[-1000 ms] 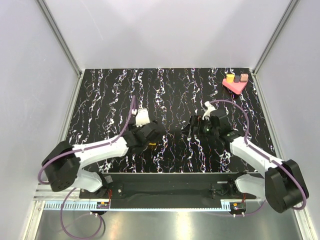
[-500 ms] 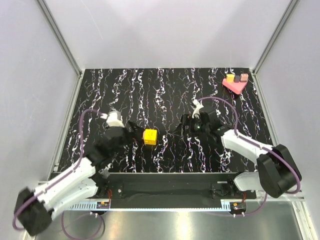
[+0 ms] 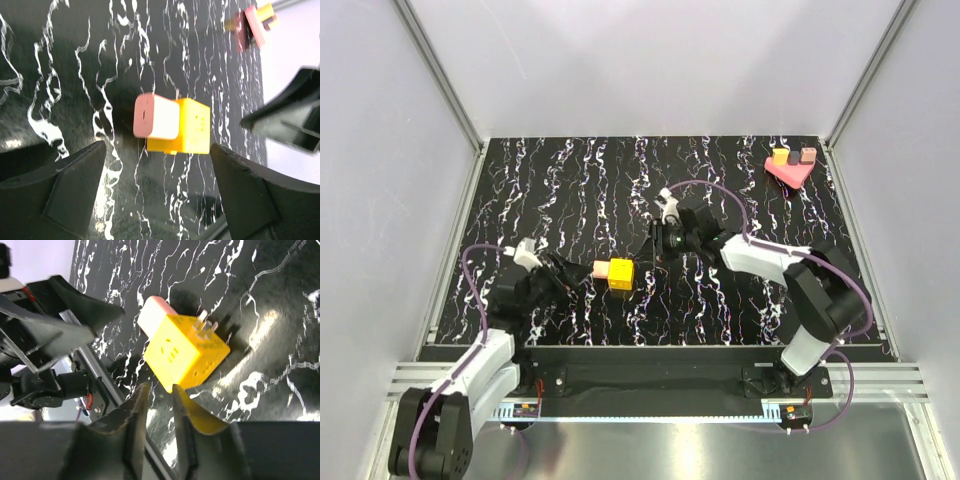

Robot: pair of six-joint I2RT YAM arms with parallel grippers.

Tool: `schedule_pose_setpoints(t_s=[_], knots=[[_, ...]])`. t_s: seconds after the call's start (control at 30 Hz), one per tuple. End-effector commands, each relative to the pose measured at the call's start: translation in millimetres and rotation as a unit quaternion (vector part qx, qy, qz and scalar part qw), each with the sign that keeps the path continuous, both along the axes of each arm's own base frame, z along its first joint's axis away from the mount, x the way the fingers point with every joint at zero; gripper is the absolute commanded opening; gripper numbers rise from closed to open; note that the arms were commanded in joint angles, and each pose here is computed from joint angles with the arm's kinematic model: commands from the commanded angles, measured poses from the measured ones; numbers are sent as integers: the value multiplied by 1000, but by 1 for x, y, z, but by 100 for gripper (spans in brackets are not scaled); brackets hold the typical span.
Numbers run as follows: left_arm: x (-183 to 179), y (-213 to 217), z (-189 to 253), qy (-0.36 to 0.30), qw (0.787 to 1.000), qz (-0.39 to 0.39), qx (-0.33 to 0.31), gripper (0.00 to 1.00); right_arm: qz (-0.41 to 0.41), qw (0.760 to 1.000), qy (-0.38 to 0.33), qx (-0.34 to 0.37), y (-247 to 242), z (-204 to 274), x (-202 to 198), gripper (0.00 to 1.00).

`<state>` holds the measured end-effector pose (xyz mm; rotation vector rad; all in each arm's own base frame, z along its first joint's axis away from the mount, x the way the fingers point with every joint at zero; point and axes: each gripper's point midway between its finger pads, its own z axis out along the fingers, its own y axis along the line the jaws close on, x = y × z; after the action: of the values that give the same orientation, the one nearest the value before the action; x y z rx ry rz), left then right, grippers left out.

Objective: Pull the plug off the socket

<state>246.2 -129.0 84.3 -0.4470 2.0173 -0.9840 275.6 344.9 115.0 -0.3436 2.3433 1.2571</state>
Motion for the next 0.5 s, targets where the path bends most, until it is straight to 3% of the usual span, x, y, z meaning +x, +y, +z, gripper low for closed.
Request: schedule_pose_setpoints(t_s=[0.0, 0.27, 0.37, 0.47], knots=[[5, -13, 31, -75, 995, -43, -41, 89, 54, 998, -34, 23, 18, 17, 2, 29], [11, -8, 11, -61, 996, -47, -34, 85, 80, 995, -40, 37, 28, 0, 6, 1], [15, -5, 10, -58, 997, -36, -34, 81, 80, 995, -43, 40, 29, -6, 5, 0], [16, -6, 11, -58, 997, -36, -40, 82, 86, 994, -51, 45, 32, -6, 3, 0]])
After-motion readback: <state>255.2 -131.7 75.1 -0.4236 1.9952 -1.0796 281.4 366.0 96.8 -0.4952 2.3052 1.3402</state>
